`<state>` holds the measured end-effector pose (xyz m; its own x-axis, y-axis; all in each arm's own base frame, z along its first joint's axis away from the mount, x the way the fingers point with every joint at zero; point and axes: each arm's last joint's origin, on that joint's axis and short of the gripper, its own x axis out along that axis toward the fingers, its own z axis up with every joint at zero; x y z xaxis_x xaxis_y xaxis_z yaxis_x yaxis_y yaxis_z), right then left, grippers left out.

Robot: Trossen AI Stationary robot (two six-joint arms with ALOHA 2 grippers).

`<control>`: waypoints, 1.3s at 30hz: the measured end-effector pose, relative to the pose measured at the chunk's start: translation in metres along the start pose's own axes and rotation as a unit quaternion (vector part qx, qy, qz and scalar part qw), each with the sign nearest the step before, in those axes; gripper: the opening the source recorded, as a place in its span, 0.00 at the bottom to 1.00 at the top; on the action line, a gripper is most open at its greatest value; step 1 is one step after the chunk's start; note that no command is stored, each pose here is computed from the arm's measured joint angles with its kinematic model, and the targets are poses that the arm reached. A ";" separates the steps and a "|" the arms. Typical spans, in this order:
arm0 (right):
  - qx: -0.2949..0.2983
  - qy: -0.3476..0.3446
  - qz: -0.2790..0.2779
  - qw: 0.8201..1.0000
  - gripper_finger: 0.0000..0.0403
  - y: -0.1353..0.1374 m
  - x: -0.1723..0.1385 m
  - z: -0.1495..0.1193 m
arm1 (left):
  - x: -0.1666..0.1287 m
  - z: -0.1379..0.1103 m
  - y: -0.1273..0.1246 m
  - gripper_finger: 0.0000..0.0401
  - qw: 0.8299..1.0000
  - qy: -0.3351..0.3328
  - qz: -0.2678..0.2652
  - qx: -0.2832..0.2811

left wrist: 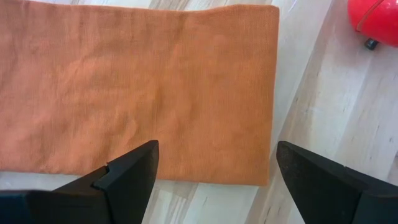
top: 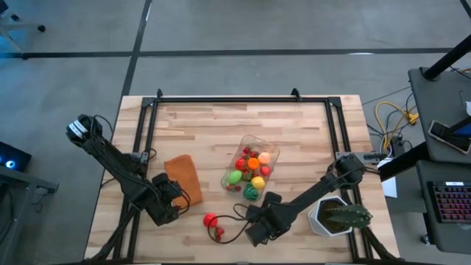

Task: Pick and placing Produce into tupperware
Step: Put the pink peach into the transparent bin

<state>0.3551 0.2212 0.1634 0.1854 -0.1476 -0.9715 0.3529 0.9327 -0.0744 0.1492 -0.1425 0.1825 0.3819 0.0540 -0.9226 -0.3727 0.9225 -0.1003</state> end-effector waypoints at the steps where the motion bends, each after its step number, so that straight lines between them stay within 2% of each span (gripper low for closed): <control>1: -0.007 -0.002 0.000 1.000 0.57 0.000 0.000 0.001 | 0.000 0.000 0.000 0.78 1.000 0.000 0.000 0.000; 4: -0.022 -0.002 0.000 1.000 0.57 -0.002 0.004 0.001 | 0.000 0.000 0.000 0.78 1.000 0.000 0.000 0.000; 14: -0.019 0.010 0.016 1.000 0.54 -0.009 0.016 0.005 | 0.000 0.000 0.000 0.78 1.000 0.000 -0.001 -0.001; 19: -0.036 0.007 0.024 0.999 0.45 -0.007 0.016 0.006 | 0.000 0.000 0.000 0.78 1.000 -0.001 -0.001 -0.001; 29: -0.034 0.012 0.035 0.999 0.24 -0.006 0.012 0.007 | 0.000 0.000 0.000 0.78 1.000 -0.004 0.001 -0.001; 33: -0.015 0.002 0.051 0.999 0.21 -0.008 -0.019 0.014 | 0.000 0.000 0.000 0.78 1.000 -0.005 0.001 -0.001; 36: 0.011 -0.033 0.052 0.998 0.22 -0.018 -0.065 0.020 | 0.000 0.000 0.000 0.78 1.000 -0.005 0.002 -0.001; 39: 0.051 -0.110 0.042 0.992 0.24 -0.038 -0.123 0.025 | 0.000 0.001 0.000 0.78 1.000 -0.007 0.002 -0.001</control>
<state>0.3416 0.1955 0.2911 0.4102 -0.1496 -0.8997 0.4170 0.9081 0.0391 0.1497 -0.1422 0.1826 0.3916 0.0630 -0.9180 -0.3756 0.9217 -0.0969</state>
